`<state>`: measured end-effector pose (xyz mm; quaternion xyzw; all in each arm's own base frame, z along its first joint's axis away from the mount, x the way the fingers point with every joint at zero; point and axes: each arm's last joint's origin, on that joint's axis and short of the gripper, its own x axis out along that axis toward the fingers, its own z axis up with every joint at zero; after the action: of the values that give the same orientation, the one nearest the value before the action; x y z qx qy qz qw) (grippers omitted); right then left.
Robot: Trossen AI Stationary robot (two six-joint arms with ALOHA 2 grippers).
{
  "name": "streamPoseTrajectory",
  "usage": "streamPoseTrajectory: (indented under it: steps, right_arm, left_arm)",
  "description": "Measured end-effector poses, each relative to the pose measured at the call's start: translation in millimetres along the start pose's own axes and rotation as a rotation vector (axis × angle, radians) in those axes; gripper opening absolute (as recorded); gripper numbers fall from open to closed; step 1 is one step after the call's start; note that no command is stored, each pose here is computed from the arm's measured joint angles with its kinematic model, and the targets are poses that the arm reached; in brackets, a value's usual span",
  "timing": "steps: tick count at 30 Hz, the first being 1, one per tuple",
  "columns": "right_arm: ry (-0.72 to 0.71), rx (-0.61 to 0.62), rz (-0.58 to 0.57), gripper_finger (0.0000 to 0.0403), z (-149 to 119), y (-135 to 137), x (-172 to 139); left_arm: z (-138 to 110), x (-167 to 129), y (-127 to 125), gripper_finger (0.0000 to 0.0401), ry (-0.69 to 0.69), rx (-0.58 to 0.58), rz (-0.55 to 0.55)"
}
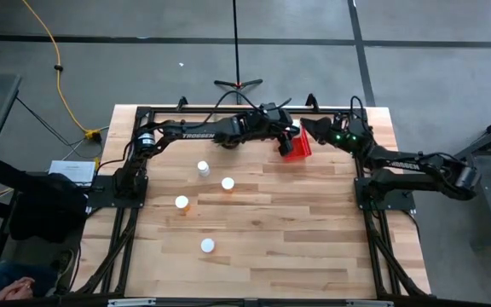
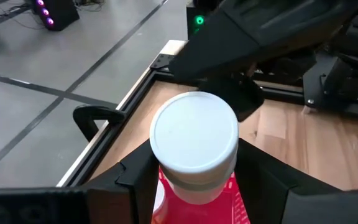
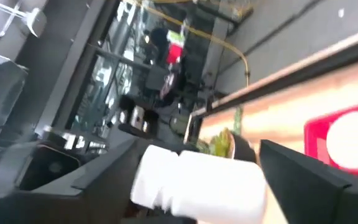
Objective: Pick and place pill bottles into a basket
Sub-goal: Put the top white pill bottle into the bin
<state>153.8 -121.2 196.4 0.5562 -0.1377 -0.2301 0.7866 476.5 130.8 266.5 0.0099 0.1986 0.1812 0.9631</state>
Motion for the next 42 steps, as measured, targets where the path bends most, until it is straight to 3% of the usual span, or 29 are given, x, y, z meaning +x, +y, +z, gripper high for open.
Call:
streamPoseTrajectory:
  steps: [5,16,21,24,29,35,38,42]
  right_arm:
    - [0.04,0.023,-0.05,0.0393,-1.5,-5.7,-0.4]
    - [0.038,0.095,-0.033,0.0374,-1.2,-4.0,-0.3]
    - [0.0,0.104,0.041,0.0374,2.0,3.4,-0.3]
    - [0.008,-0.044,0.093,0.0374,2.7,7.8,-0.6]
    - [0.058,-0.436,0.117,0.0374,-0.1,7.2,-0.6]
    - [0.085,-0.813,0.146,0.0374,-1.7,5.7,-0.7]
    - [0.052,-0.946,0.147,0.0373,1.2,6.9,-2.2]
    - [0.094,-1.034,0.183,0.0373,0.5,7.0,-4.4]
  left_arm:
    - [-0.9,0.1,0.2,0.0216,0.007,0.009,0.01]
    - [-0.5,0.0,2.6,0.0216,0.006,0.026,0.075]
    - [-0.6,0.0,2.7,0.0216,0.007,0.026,0.077]
    - [-0.7,0.1,2.5,0.0216,0.008,0.026,0.07]
    - [-0.9,0.1,1.2,0.0216,0.008,0.031,0.025]
    - [-4.2,0.0,-0.1,0.0216,0.04,0.027,-0.016]
    - [-8.0,-0.5,3.7,0.0216,0.084,0.027,-0.015]
    - [-10.4,-1.5,13.5,0.0216,0.117,-0.002,-0.008]
